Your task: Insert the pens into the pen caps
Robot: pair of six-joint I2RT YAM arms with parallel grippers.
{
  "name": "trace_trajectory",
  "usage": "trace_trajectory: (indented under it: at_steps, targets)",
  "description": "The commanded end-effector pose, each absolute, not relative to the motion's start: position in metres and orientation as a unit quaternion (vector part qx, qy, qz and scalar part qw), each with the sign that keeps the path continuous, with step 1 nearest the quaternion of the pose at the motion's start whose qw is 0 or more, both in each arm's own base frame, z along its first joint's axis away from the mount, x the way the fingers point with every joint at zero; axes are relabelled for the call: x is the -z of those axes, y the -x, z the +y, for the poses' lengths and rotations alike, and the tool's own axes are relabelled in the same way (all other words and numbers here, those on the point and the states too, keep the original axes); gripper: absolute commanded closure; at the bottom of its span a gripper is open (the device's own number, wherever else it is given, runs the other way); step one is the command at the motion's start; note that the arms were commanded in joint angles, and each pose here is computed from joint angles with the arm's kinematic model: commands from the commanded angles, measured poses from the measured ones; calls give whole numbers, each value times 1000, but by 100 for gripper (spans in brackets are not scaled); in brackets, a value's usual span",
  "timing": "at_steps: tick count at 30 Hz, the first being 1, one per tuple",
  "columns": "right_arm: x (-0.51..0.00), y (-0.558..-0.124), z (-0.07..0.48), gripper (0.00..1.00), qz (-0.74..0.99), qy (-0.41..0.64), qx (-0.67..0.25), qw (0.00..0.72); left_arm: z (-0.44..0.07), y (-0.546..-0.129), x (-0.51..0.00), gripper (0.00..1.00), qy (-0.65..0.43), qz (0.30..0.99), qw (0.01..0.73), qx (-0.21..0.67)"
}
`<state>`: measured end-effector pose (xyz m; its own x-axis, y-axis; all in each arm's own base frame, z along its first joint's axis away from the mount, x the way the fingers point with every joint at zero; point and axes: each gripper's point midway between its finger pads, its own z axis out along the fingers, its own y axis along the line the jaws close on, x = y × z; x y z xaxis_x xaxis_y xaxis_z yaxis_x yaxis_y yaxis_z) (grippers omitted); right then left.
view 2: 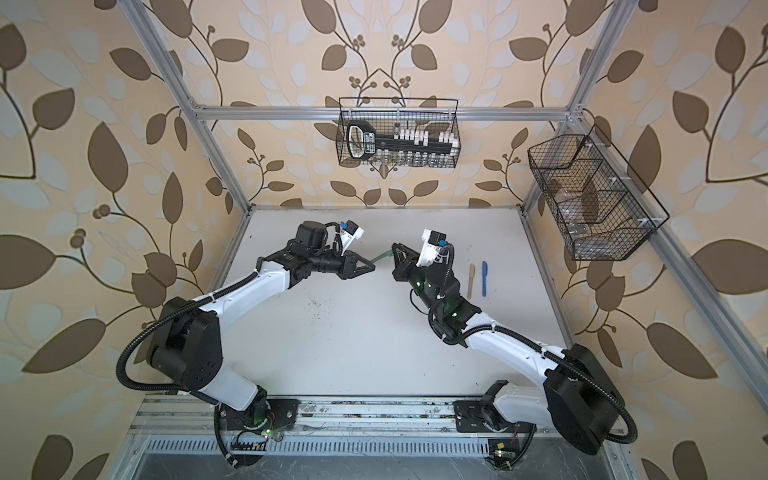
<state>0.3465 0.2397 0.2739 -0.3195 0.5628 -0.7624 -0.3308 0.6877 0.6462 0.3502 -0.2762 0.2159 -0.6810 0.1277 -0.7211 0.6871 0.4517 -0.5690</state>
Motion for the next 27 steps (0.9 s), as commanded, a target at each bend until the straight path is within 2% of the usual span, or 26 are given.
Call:
trace_trajectory:
  at_steps: [1, 7, 12, 21, 27]
  targets:
    - [-127, -213, 327, 100, 854, 128, -435, 256, -278, -408, -415, 100, -242, 618, 564, 492]
    - [-147, -226, 321, 100, 851, 144, -423, 276, -303, -390, -380, 100, -280, 639, 513, 500]
    - [-141, -222, 308, 100, 871, 197, -382, 239, -300, -383, -359, 100, -304, 670, 492, 466]
    - [-127, -207, 309, 100, 883, 252, -355, 176, -305, -364, -355, 100, -340, 675, 466, 461]
    - [-113, -197, 312, 100, 890, 267, -338, 149, -302, -367, -367, 100, -333, 667, 486, 455]
